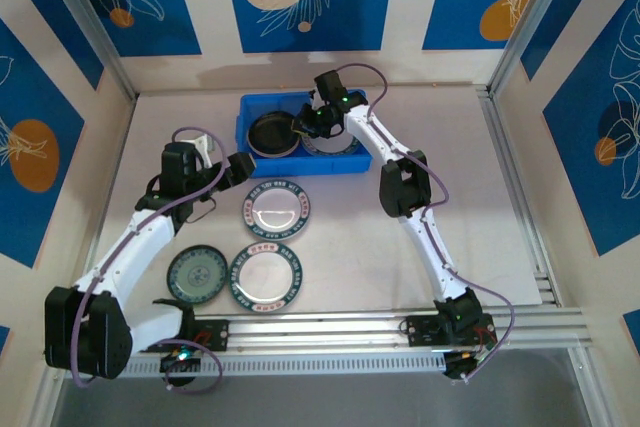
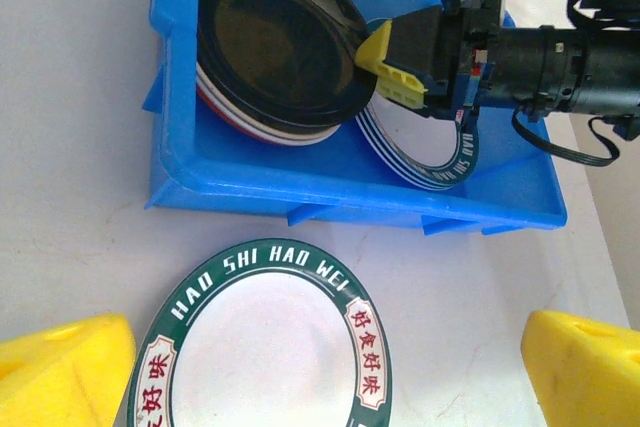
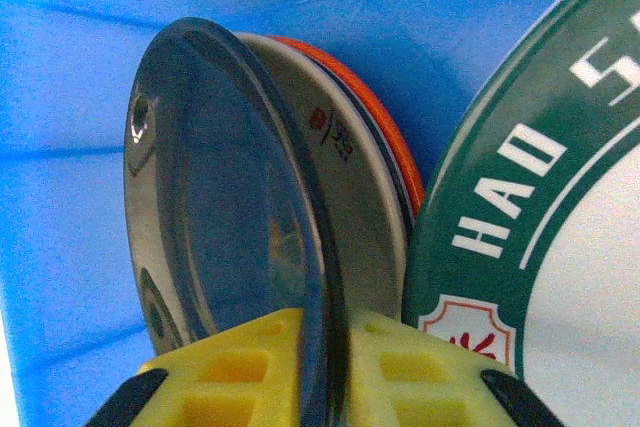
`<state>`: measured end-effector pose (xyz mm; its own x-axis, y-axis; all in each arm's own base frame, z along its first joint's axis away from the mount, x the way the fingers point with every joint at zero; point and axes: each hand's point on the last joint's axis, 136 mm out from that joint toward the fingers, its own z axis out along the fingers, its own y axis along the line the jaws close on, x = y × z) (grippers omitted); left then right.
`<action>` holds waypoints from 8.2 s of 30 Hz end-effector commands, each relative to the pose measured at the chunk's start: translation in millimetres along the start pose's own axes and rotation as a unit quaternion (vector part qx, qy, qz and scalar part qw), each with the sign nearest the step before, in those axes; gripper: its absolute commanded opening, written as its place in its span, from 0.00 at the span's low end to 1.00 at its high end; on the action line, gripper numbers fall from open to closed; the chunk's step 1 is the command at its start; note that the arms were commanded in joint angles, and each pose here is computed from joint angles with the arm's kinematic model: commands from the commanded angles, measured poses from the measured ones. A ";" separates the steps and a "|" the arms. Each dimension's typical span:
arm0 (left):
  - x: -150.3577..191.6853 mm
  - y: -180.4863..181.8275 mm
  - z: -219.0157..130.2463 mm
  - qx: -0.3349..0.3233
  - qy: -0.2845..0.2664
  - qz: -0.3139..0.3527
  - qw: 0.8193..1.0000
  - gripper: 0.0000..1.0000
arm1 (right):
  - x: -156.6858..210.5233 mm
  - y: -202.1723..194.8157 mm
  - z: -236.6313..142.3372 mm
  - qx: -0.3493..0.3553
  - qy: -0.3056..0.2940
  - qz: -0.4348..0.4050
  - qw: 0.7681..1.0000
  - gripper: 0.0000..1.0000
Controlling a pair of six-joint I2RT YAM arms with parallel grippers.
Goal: Place the plates into the plastic bin on the countertop
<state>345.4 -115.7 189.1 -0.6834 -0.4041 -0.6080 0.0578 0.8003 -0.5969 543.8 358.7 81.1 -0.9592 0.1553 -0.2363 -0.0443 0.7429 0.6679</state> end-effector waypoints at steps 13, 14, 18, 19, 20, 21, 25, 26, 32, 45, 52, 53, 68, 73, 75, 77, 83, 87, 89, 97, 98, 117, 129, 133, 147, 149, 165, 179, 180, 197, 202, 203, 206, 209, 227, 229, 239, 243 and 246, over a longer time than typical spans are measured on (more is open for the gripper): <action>-9.8 2.6 4.1 0.000 -0.007 -0.003 1.000 0.99 | 3.9 14.7 -20.6 0.051 -0.019 -0.070 0.996 0.35; -9.8 2.7 4.4 0.001 -0.007 -0.003 1.000 0.99 | 4.6 13.8 -20.1 0.052 -0.017 -0.070 0.996 0.35; -8.0 3.2 5.8 0.002 -0.004 -0.006 1.000 0.99 | 6.9 16.4 -19.5 0.050 -0.014 -0.075 0.996 0.35; -7.6 2.8 5.9 0.003 -0.003 -0.006 1.000 0.99 | 8.2 16.7 -19.0 0.050 -0.013 -0.075 0.996 0.35; -7.7 2.9 5.8 0.003 -0.003 -0.008 1.000 0.98 | 9.5 16.9 -18.5 0.050 -0.011 -0.076 0.996 0.35; -7.3 3.1 5.7 0.004 -0.003 -0.008 1.000 0.98 | 9.9 18.5 -19.2 0.049 -0.011 -0.077 0.996 0.35; -6.7 3.9 6.5 0.003 -0.002 -0.010 1.000 0.98 | 11.9 22.8 -20.6 0.051 -0.012 -0.087 0.995 0.35; -6.7 3.6 7.1 0.004 -0.002 -0.010 1.000 0.98 | 12.1 24.6 -20.9 0.050 -0.012 -0.089 0.995 0.35; -7.9 3.4 8.9 0.004 -0.002 -0.010 1.000 0.98 | 10.9 24.7 -25.0 0.052 -0.013 -0.095 0.994 0.36; -15.1 1.0 4.9 -0.001 -0.009 -0.005 1.000 1.00 | -27.5 43.5 -95.8 0.072 -0.093 -0.139 0.983 0.50; -40.5 -10.5 -22.0 0.037 -0.045 -0.041 0.997 1.00 | 8.4 105.8 -143.4 -0.023 -0.060 -0.217 0.974 0.48; -46.1 -11.3 -27.7 0.048 -0.049 -0.057 0.996 1.00 | 21.7 113.1 -146.1 -0.034 -0.043 -0.225 0.973 0.46; -82.0 24.6 -117.2 0.001 -0.136 -0.135 0.981 1.00 | 236.9 177.8 -98.4 -0.142 0.200 -0.321 0.915 0.42; -78.9 25.7 -121.2 0.006 -0.143 -0.136 0.980 1.00 | 288.1 180.5 -68.7 -0.155 0.264 -0.335 0.891 0.44; -76.1 28.9 -120.6 0.001 -0.142 -0.137 0.980 1.00 | 305.0 180.8 -57.7 -0.157 0.284 -0.342 0.882 0.45; -74.5 31.0 -121.2 -0.002 -0.147 -0.136 0.980 1.00 | 320.3 180.4 -45.7 -0.157 0.301 -0.347 0.874 0.46; -71.5 34.1 -124.3 -0.010 -0.156 -0.129 0.979 1.00 | 351.6 174.4 -14.5 -0.156 0.340 -0.347 0.860 0.47; -69.3 36.3 -127.5 -0.022 -0.158 -0.121 0.980 1.00 | 363.7 170.5 -1.1 -0.153 0.352 -0.347 0.856 0.46; -68.6 36.7 -129.2 -0.026 -0.158 -0.116 0.980 1.00 | 368.2 166.6 5.5 -0.151 0.358 -0.342 0.855 0.46; -63.7 38.8 -126.9 -0.026 -0.153 -0.111 0.982 1.00 | 373.6 146.1 31.8 -0.122 0.363 -0.343 0.858 0.46; -62.2 39.6 -125.7 -0.026 -0.151 -0.111 0.982 1.00 | 373.3 144.6 34.2 -0.118 0.361 -0.344 0.859 0.46; -51.6 52.5 -112.5 -0.030 -0.138 -0.122 0.982 1.00 | 379.4 128.1 50.8 -0.103 0.380 -0.327 0.859 0.42; -44.3 60.8 -105.6 -0.036 -0.131 -0.125 0.983 1.00 | 399.6 129.4 55.7 -0.110 0.398 -0.324 0.851 0.34; -40.6 63.3 -103.2 -0.037 -0.127 -0.126 0.983 1.00 | 400.8 127.8 57.7 -0.106 0.400 -0.321 0.852 0.30; -35.5 70.4 -98.6 -0.048 -0.120 -0.124 0.984 1.00 | 401.9 115.4 69.6 -0.084 0.403 -0.304 0.860 0.23; -34.9 71.4 -97.6 -0.049 -0.119 -0.124 0.984 1.00 | 402.7 116.0 69.6 -0.086 0.404 -0.303 0.859 0.22; -54.1 61.6 -90.9 -0.019 -0.121 -0.122 0.985 1.00 | 354.2 148.5 52.8 -0.120 0.350 -0.275 0.887 0.00; -108.3 -15.6 -94.9 0.061 -0.132 -0.027 0.989 0.99 | 286.1 165.7 -33.1 -0.097 0.259 -0.254 0.927 0.00; -105.6 -22.2 -90.6 0.061 -0.120 -0.013 0.991 0.99 | 281.8 161.8 -40.9 -0.095 0.252 -0.250 0.930 0.00; -45.0 -95.2 -10.8 0.126 -0.002 0.096 0.987 0.95 | 207.2 34.6 -192.6 -0.008 0.138 -0.101 0.985 0.00; -19.4 -96.6 7.3 0.143 0.026 0.094 0.985 0.88 | 183.9 25.9 -208.4 -0.025 0.106 -0.070 0.992 0.00; -14.7 -99.4 10.5 0.151 0.030 0.092 0.984 0.86 | 179.7 25.9 -209.6 -0.028 0.102 -0.067 0.992 0.00; 0.7 -107.2 21.1 0.172 0.050 0.083 0.980 0.78 | 168.4 28.5 -211.9 -0.037 0.093 -0.063 0.993 0.00; 10.8 -108.2 29.3 0.175 0.066 0.077 0.979 0.68 | 158.7 32.3 -213.6 -0.043 0.086 -0.062 0.993 0.00; 6.2 -121.8 44.1 0.219 0.068 0.036 0.973 0.00 | 124.5 53.6 -205.2 -0.085 0.066 -0.066 0.992 0.15; 5.6 -122.8 44.5 0.223 0.069 0.029 0.972 0.00 | 119.2 52.5 -202.9 -0.084 0.059 -0.065 0.993 0.16; -2.4 -86.2 37.6 0.140 0.037 0.027 0.989 1.00 | 77.3 40.6 -181.2 -0.039 0.020 -0.065 0.997 0.00; -14.1 -71.7 21.8 0.107 0.011 0.044 0.993 1.00 | 49.5 37.5 -161.6 -0.020 0.005 -0.055 0.998 0.00; -21.0 -63.0 10.9 0.092 -0.009 0.047 0.995 1.00 | 31.8 35.1 -140.7 -0.017 0.003 -0.044 0.999 0.00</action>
<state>366.9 -181.1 233.0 -0.6913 -0.3438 -0.6355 0.2708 0.6921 -0.6691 457.4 295.2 198.3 -0.9529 0.0547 -0.2983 -0.1667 0.7273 0.6658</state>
